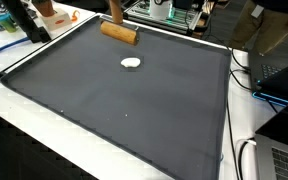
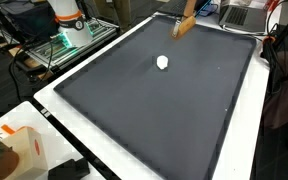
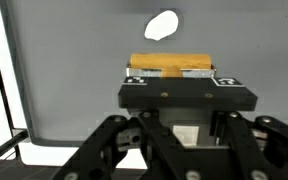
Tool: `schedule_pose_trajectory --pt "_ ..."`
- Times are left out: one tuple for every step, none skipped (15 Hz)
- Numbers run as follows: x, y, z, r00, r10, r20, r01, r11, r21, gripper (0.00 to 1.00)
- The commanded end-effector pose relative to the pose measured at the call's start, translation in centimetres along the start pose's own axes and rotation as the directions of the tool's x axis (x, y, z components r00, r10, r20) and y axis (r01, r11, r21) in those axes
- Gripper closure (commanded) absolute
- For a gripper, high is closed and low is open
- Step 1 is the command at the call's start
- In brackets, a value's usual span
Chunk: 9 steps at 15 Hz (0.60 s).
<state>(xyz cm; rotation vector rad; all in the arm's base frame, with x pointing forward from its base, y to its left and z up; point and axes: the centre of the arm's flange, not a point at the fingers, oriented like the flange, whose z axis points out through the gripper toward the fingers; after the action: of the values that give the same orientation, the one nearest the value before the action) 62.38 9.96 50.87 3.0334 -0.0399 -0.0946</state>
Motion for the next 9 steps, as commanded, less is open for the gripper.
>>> schedule_pose_trajectory --pt "1.2 0.7 0.4 1.0 0.023 0.014 -0.023 1.0 -0.006 0.77" --pt "1.6 1.0 0.6 0.999 0.03 0.021 -0.03 1.0 -0.006 0.77" --pt "2.0 1.3 0.8 0.999 0.037 0.029 -0.037 0.999 -0.008 0.77" --pt "2.4 1.5 0.9 0.998 0.044 0.034 -0.044 0.999 -0.01 0.77" --pt "2.8 1.8 1.1 0.998 0.048 0.039 -0.048 0.999 -0.007 0.77" --pt "3.2 2.0 1.2 0.998 0.053 0.045 -0.053 0.999 -0.004 0.77" --pt "3.6 2.3 1.4 0.997 0.058 0.051 -0.058 0.998 -0.003 0.77" --pt "3.9 2.5 1.6 0.996 0.06 0.06 -0.059 0.998 -0.004 0.77" --pt "4.1 2.7 1.8 0.995 0.063 0.075 -0.063 0.998 -0.009 0.77"
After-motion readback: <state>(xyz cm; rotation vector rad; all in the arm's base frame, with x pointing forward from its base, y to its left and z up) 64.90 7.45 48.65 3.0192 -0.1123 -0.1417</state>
